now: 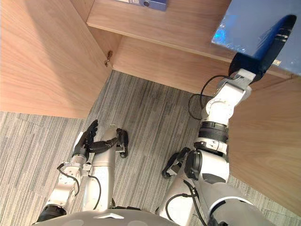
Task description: Walk over to the cabinet, pick up the folder, carry it to the office cabinet, place the folder inside the office cabinet, then close the office cabinet door
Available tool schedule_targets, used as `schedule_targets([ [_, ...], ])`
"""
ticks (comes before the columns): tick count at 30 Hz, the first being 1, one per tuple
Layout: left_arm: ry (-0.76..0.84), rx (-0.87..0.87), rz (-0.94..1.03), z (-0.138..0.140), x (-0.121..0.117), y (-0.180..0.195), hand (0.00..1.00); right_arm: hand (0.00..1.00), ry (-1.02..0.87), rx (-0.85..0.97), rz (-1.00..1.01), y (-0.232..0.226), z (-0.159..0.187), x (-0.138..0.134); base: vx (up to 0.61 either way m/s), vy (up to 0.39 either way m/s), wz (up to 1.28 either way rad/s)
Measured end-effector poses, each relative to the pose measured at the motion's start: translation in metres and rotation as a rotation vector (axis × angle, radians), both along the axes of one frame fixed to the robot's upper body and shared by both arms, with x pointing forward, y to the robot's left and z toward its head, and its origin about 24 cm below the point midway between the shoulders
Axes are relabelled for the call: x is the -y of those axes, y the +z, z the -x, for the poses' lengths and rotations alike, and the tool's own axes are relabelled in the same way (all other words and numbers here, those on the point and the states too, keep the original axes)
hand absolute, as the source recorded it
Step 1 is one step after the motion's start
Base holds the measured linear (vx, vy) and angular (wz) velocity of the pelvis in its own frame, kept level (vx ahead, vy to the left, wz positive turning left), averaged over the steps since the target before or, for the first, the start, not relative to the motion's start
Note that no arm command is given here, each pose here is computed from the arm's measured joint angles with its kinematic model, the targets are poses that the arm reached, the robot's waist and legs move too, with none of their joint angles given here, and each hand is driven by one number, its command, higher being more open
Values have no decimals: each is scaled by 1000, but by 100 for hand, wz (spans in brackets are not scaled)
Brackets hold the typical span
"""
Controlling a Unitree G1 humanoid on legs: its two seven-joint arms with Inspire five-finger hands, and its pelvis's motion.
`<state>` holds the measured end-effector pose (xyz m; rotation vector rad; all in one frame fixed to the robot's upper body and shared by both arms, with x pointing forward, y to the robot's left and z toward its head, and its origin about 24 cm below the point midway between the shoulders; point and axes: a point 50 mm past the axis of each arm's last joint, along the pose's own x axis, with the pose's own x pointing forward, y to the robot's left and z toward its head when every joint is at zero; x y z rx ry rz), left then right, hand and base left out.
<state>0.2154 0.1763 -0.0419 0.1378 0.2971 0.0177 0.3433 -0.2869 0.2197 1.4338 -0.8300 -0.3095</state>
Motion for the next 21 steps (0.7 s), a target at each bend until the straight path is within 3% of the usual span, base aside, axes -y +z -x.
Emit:
schedule_targets([
  [21, 10, -4, 44, 0, 1, -1, 100, 0, 50, -62, 14, -5, -13, -11, -1, -12, 2],
])
